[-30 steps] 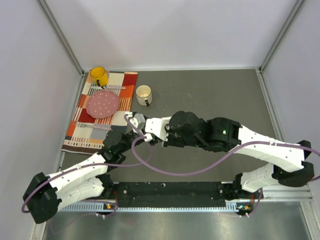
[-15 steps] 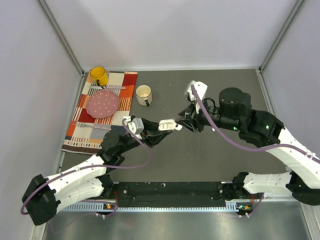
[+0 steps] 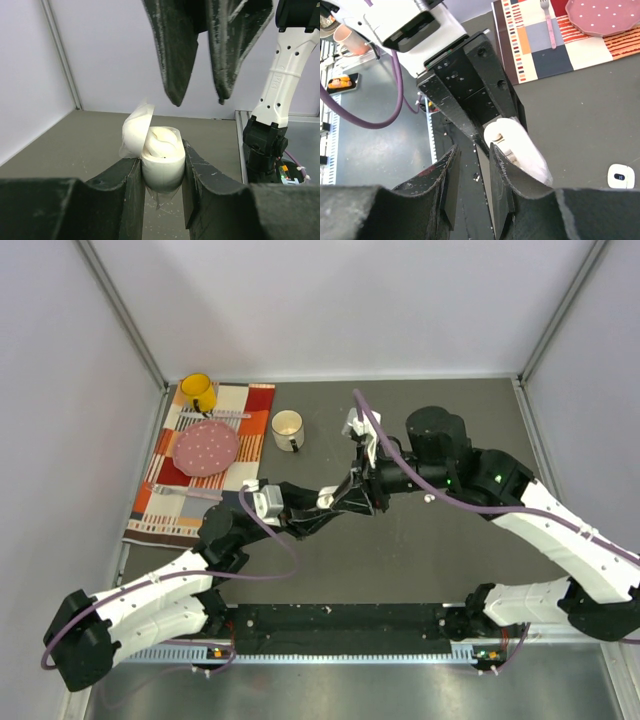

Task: Insert the wireless bluetooth earbuds into the charging case
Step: Insert the left earbud into the left side groove of the charging case.

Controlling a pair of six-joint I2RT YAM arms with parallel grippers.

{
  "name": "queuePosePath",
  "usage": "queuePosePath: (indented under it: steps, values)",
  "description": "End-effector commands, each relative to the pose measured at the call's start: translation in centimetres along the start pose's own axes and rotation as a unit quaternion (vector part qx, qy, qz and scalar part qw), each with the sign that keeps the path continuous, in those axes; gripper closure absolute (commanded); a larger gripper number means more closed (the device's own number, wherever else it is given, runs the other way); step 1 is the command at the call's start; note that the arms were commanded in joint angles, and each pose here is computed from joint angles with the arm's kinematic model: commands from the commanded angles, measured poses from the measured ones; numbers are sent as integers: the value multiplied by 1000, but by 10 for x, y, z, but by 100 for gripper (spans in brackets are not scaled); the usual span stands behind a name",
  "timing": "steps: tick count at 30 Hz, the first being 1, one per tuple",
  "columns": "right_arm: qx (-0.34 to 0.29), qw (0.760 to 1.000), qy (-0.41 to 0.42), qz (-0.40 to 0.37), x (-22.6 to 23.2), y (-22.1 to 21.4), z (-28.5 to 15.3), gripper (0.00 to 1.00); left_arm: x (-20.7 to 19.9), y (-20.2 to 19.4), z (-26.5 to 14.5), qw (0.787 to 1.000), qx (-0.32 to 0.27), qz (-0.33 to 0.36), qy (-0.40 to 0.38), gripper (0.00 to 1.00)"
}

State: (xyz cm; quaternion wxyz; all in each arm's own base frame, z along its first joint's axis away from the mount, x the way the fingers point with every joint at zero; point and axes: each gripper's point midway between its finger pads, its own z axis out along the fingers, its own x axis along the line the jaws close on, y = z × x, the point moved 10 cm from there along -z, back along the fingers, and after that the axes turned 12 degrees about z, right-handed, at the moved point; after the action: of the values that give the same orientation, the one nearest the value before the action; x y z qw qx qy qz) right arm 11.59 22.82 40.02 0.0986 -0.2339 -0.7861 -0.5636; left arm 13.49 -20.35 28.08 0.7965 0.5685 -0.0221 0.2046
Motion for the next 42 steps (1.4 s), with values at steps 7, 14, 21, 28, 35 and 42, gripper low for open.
queuePosePath:
  steps: [7,14,21,28,35,42]
  values:
    - [-17,999,1,31,-8,6,3,70,1,19,2,998,-49,31,-15,100]
    - [-14,999,-9,44,-11,3,5,69,1,19,2,998,-49,29,-13,100]
    - [-12,998,-38,54,-18,0,10,70,0,21,3,998,-55,32,-20,100]
    - [-14,997,-54,53,-23,2,14,70,-2,22,3,997,-61,38,-37,100]
    - [-10,996,-63,59,-28,0,21,71,-2,22,6,996,-62,38,-52,100]
    - [-38,993,-89,61,-33,-2,20,70,-1,22,7,996,-62,32,-47,100]
